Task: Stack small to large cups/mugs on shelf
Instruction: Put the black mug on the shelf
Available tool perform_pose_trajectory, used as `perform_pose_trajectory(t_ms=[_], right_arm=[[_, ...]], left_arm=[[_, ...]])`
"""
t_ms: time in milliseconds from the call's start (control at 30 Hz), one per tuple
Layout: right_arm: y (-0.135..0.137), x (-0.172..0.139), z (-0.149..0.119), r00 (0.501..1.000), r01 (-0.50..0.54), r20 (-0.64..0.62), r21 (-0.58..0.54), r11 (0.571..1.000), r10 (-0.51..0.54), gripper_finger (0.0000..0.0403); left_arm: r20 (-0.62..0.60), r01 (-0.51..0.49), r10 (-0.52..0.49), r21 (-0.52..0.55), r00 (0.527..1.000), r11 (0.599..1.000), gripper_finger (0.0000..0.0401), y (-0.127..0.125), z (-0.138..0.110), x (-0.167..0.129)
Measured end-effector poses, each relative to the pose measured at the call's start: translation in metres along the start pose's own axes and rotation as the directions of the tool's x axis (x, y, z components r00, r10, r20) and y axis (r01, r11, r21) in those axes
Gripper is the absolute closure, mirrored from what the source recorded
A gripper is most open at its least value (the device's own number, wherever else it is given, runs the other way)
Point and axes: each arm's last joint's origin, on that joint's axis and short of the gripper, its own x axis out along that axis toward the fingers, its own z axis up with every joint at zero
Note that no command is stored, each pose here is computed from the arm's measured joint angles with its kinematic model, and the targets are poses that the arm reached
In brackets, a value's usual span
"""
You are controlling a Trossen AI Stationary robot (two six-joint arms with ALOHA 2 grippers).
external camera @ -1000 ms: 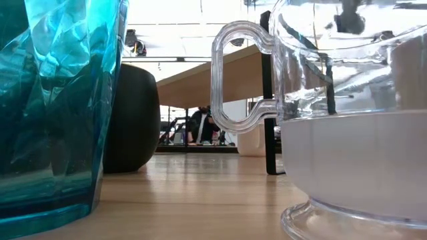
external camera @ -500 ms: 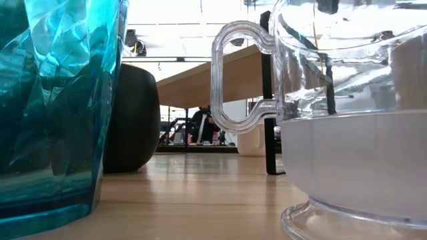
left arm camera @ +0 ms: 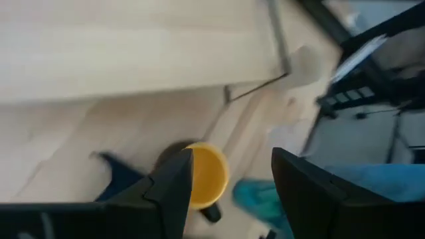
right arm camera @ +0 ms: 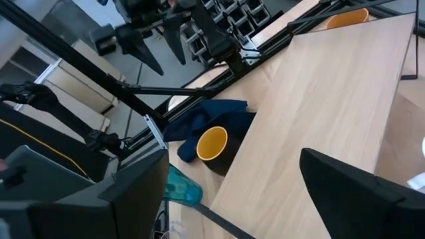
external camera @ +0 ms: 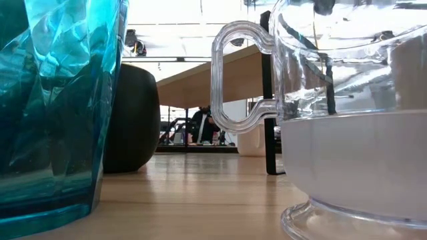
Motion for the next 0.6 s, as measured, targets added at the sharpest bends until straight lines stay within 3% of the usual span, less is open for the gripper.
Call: perform_pose_trajectory(t_ms=[233,467,600], right_arm=[[-0.001,0.002,0.001,1.0,0.001,-0.001,-0.005,1.0,-0.001,0.0071],[-0.001,0.002,0.001,1.0,0.001,-0.001,-0.005,1.0,-0.001,0.0071],[-0.001,0.002,0.001,1.0,0.001,-0.001,-0.005,1.0,-0.001,0.0071]], left_arm=[[-0.148,-0.153,0.146,-0.037,0.978,0.988,0.0197,-0.005,-0.015,0.026],[-0.24,-0.247,0.248,0.033,0.939,0.968,0.0197,-0.016,-0.027,0.061],[-0.311,-0.346,0.364,0.115,0.878,0.931,0.0197,-0.016,-0.037,0.081]])
